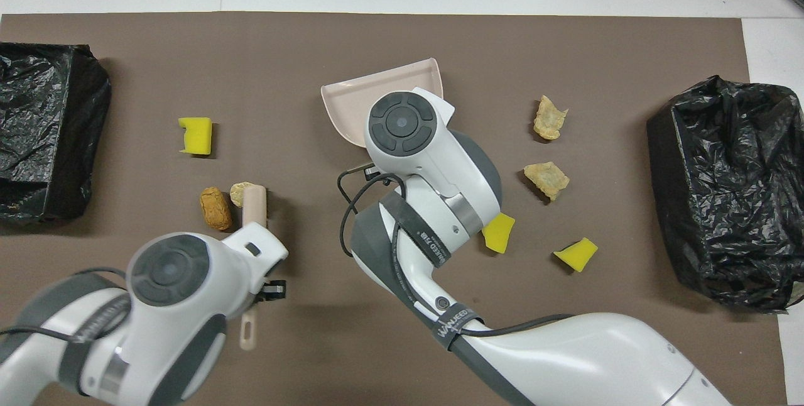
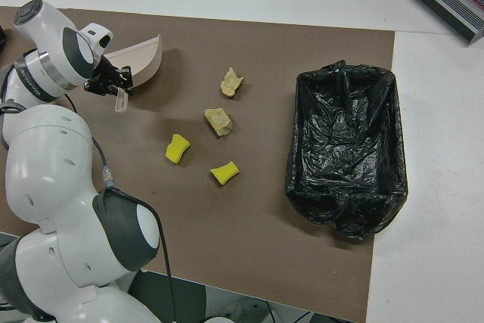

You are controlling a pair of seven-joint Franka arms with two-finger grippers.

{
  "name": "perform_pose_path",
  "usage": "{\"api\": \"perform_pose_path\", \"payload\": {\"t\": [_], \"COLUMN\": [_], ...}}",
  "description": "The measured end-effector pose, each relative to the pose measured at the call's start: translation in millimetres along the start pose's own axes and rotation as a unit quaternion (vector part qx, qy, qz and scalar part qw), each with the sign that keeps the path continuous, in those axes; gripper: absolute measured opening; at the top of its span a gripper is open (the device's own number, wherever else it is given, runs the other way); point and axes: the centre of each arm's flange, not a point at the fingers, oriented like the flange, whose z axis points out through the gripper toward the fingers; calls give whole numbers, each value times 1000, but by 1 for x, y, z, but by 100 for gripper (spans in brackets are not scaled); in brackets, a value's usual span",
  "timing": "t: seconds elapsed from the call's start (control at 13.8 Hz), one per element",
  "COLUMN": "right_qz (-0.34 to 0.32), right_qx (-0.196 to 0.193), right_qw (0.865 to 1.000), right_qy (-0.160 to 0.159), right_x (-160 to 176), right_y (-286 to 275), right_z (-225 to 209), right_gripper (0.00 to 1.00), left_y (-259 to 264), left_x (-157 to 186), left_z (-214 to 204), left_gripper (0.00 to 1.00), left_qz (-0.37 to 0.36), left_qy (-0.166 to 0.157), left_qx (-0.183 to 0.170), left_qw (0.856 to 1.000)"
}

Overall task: Sweep and dump trash in bin
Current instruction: 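Lift the dustpan with the right gripper while the left gripper grasps the brush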

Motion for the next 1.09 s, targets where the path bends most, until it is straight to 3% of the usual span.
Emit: {"api": "perform_pose_path", "payload": {"t": [0.29,0.58,0.8,1.09], "right_qz": [-170,-317,-377,-406], "right_qx": [-4,-12,-11,-16], "right_qw": [985,947,924,911], "right_qy": [-41,-60,-64,-75], "right_x": [-10,-16,-25,-40], "right_y": [39,50,44,37], "right_z": [11,21,24,25], "right_gripper": [32,32,32,32], "left_y": [-65,-115,-138,-121], "left_x": [42,95,108,97], "left_z": [-6,14,43,69], "left_gripper": [26,26,26,26], "left_qz": [7,28,32,1], "left_qy": [12,18,-4,-32], "left_qx": [3,26,17,16], "left_qw": [1000,999,999,999]}}
